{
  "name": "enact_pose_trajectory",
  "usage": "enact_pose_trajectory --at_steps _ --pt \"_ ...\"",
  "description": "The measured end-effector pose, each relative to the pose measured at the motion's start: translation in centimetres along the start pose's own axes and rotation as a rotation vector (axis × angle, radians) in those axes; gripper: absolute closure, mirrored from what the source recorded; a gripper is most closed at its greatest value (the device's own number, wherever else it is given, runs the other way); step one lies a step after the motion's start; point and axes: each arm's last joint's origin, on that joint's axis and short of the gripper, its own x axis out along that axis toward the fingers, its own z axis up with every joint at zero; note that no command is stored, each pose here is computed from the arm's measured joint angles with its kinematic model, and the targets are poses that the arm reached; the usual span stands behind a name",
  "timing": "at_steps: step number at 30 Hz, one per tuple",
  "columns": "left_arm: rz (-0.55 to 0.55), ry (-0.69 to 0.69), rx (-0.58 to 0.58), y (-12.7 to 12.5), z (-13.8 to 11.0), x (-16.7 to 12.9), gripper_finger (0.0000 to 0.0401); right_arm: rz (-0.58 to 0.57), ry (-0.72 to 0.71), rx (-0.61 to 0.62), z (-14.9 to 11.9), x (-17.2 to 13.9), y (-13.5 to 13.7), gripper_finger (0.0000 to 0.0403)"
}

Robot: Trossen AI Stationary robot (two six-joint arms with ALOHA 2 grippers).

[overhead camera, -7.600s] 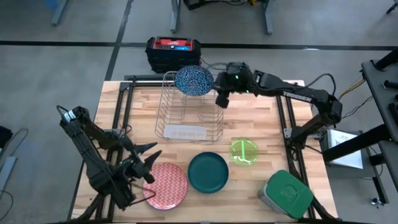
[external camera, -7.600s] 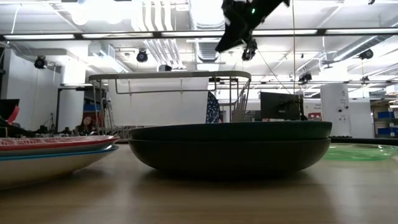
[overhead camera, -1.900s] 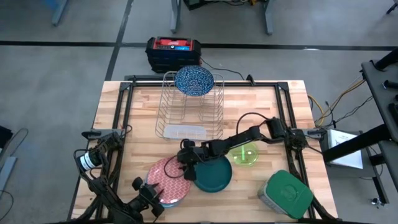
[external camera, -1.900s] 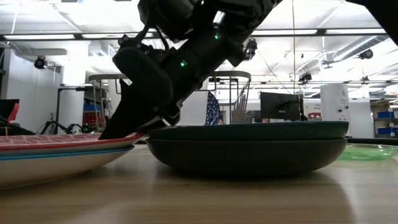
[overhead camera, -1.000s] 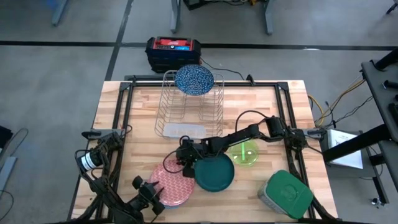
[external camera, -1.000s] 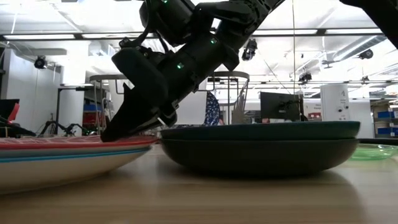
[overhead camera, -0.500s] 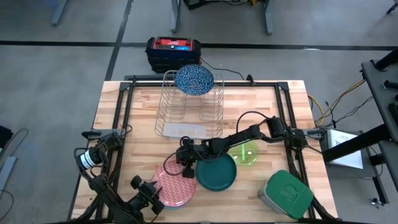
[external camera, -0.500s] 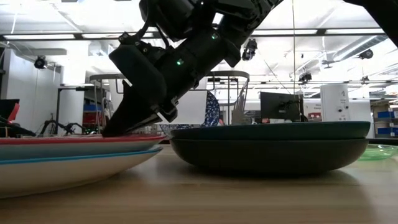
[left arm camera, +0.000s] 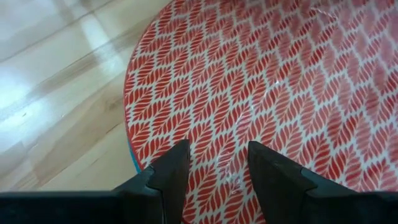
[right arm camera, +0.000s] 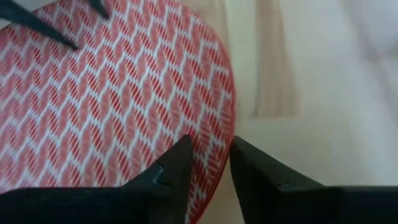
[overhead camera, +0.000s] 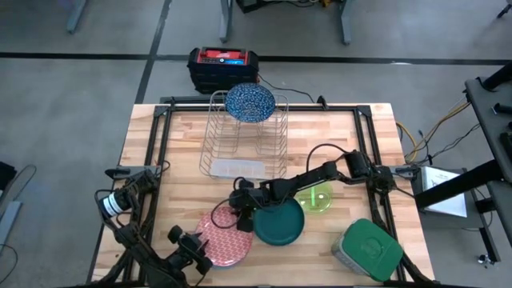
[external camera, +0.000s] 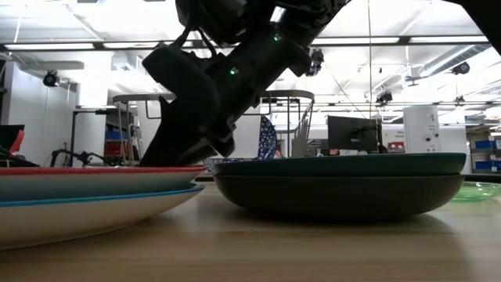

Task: Sort dishes
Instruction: Put the orange patterned plate into the dish rack

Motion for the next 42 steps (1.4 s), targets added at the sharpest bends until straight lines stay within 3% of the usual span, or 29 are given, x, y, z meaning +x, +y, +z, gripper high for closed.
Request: enact_pose_trajectory --at_steps 5,10,17,23,35,42 --pt "0.014 -0.013 -0.009 -0.2 0.1 0.6 0.0246 0.098 0.064 0.039 -0.4 0.0 0.3 0.0261" --pt "0.021 -0.053 -0.011 -0.4 0.0 1.5 0.0246 0.127 0.078 0.032 -0.6 0.0 0.8 0.0235" --pt "0.006 -0.086 -0.013 -0.5 0.1 1.6 0.0246 0.137 0.058 0.013 -0.8 0.6 0.7 0.0227" --pt "0.003 -0.103 -0.013 -0.5 0.2 1.7 0.0246 0.140 0.037 0.005 -0.8 1.1 0.6 0.0262" --pt "0.053 -0.162 0.002 -0.3 1.2 1.1 0.0246 0.028 -0.035 -0.078 -0.2 0.8 0.5 0.0394" --pt "0.104 -0.217 0.003 0.0 2.3 -0.7 0.0246 -0.042 -0.058 -0.157 0.3 -0.2 1.0 0.0399"
